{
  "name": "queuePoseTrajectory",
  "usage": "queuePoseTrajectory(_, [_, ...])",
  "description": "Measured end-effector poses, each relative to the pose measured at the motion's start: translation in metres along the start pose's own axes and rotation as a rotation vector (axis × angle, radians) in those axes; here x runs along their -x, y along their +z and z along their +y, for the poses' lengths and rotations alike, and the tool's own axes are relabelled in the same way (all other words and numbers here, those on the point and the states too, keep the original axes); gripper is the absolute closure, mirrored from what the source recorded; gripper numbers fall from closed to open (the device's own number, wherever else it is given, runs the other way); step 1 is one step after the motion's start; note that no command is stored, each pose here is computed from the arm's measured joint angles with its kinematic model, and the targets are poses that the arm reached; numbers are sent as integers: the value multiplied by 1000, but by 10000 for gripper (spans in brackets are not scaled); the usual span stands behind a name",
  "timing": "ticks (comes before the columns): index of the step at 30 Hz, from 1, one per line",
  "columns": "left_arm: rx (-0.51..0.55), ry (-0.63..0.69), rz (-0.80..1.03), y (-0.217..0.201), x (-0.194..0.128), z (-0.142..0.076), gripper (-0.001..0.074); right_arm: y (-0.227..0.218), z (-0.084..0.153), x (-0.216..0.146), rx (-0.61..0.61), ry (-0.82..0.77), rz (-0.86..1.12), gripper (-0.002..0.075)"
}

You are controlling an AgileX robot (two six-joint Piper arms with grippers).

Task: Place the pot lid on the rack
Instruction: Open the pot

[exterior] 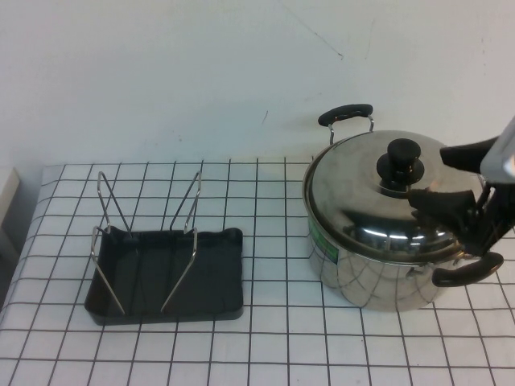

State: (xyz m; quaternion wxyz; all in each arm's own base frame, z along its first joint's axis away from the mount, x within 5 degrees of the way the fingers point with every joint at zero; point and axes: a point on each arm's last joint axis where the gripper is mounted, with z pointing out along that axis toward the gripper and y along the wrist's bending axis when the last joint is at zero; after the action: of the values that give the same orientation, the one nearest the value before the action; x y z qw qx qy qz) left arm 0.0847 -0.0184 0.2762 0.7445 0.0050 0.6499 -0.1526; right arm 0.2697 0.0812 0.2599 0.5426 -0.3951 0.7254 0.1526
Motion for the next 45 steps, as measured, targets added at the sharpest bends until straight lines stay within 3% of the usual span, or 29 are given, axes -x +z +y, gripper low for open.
queuePoseTrajectory(2, [-95, 44, 17, 11, 7, -9, 737, 6, -8, 6, -6, 24, -11, 130])
queuePoseTrajectory(6, [-205, 30, 95, 32, 12, -18, 737, 18, -22, 14, -12, 34, -26, 90])
queuePoseTrajectory(17, [-262, -77, 175, 66, 11, -20, 737, 64, -57, 9, -5, 142, -14, 92])
queuePoseTrajectory(27, [-282, -95, 160, 66, 13, -22, 737, 86, -60, -13, 36, 236, 23, 123])
queuePoseTrajectory(31, [-282, -95, 160, 66, 13, -22, 737, 87, -59, -12, 46, 237, 17, 190])
queuePoseTrajectory(36, [-295, -115, 156, 66, 14, -23, 737, 87, -58, -11, 57, 227, 10, 396])
queuePoseTrajectory(45, [-403, -164, 116, 63, 19, -32, 737, 85, -57, -8, 70, 216, -6, 392])
